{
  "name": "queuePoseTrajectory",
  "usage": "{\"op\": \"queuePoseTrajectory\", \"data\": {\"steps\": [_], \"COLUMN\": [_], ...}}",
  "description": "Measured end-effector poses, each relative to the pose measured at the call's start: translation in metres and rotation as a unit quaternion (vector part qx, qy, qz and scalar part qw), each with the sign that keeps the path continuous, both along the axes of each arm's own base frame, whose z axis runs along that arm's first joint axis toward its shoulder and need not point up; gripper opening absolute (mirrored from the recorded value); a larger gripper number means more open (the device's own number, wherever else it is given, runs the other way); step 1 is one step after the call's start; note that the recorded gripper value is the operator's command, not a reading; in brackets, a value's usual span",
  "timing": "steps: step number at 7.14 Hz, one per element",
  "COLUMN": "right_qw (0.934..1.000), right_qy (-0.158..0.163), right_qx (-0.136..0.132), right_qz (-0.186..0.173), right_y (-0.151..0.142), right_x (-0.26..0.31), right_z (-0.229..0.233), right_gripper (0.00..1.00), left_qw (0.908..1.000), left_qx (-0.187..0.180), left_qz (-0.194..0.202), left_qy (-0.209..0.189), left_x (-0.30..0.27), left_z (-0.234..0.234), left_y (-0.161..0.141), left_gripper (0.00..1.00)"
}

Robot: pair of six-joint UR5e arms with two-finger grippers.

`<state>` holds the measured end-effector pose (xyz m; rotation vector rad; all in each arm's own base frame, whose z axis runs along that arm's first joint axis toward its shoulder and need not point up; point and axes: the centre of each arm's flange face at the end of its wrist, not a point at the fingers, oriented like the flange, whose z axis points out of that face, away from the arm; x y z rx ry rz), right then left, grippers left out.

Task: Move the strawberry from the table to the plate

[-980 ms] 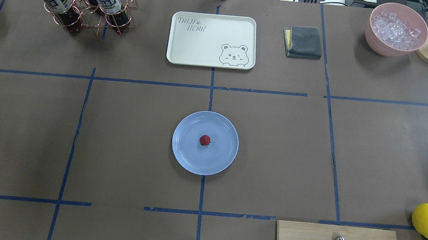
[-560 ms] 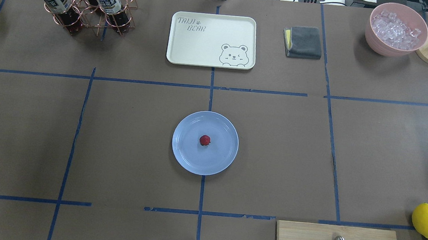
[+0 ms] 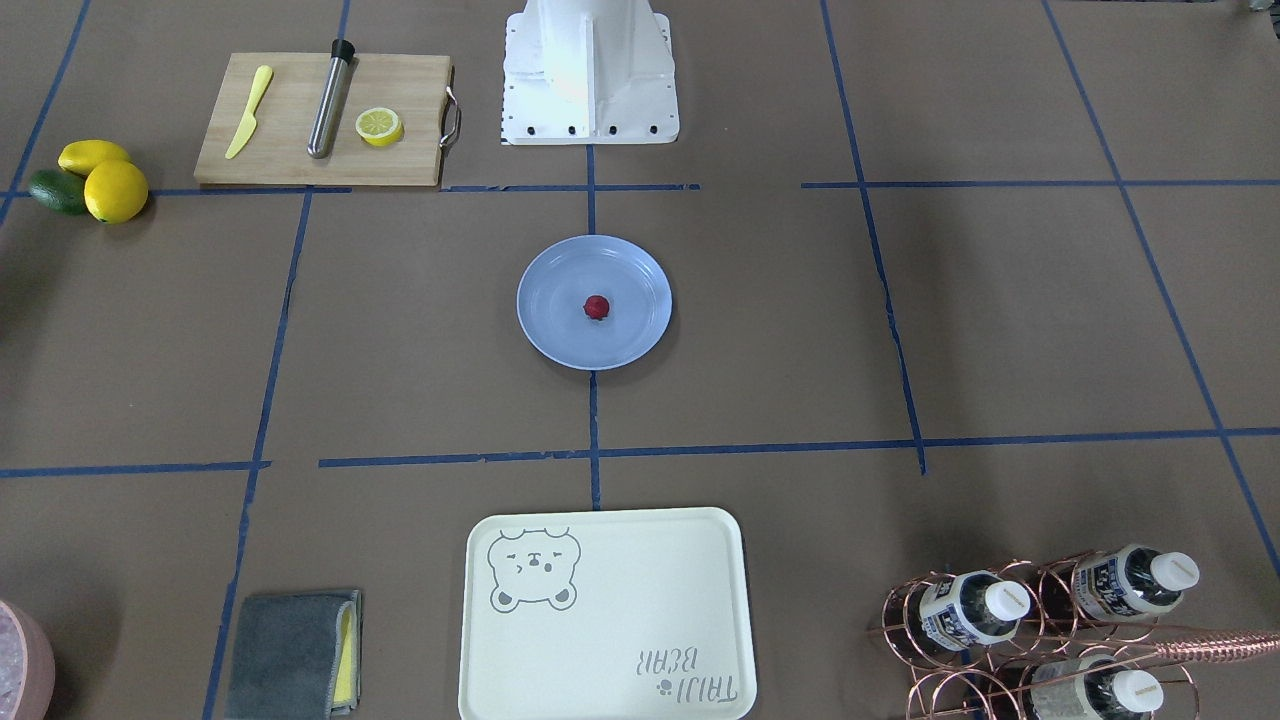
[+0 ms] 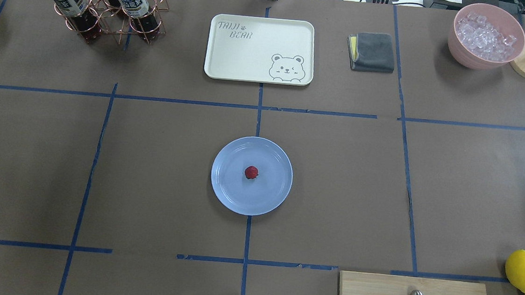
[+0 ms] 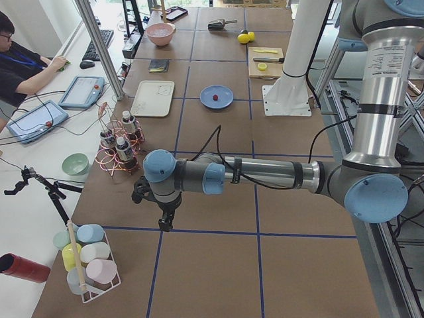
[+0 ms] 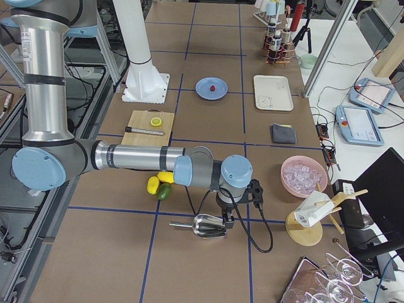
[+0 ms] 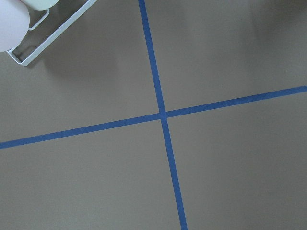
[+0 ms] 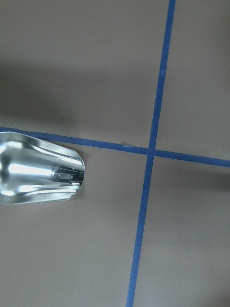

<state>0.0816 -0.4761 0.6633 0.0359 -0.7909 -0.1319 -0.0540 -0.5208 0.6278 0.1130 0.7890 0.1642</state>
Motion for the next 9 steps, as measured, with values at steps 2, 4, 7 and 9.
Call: {"op": "queuePoseTrajectory", "data": {"steps": [2,4,7,9], "right_qw": [1.0,1.0,0.9999,0.9996], "right_qy": [0.0,0.001,0.004,0.005], "right_qx": [0.002,0.003,-0.003,-0.007], "right_qz": [0.002,0.003,0.01,0.027], "right_y": [-0.0013,-0.0018,-0.0048,-0.0101], "right_x": [0.0,0.0002,0.0005,0.0007], "right_z": [-0.0024,-0.003,-0.0048,-0.0093], "right_gripper": [1.0,1.0,1.0,1.0], "left_qw": [1.0,1.0,1.0,0.9997], "left_qx": [0.0,0.001,-0.004,-0.018], "left_qz": [0.0,0.0,-0.002,-0.015], "left_qy": [0.0,0.0,-0.002,-0.001], "left_x": [-0.0001,-0.0001,0.0002,0.0009], "left_z": [0.0,-0.0004,0.0016,0.0024], "left_y": [0.0,0.0,0.0,-0.0004], "left_gripper": [1.0,1.0,1.0,1.0]}}
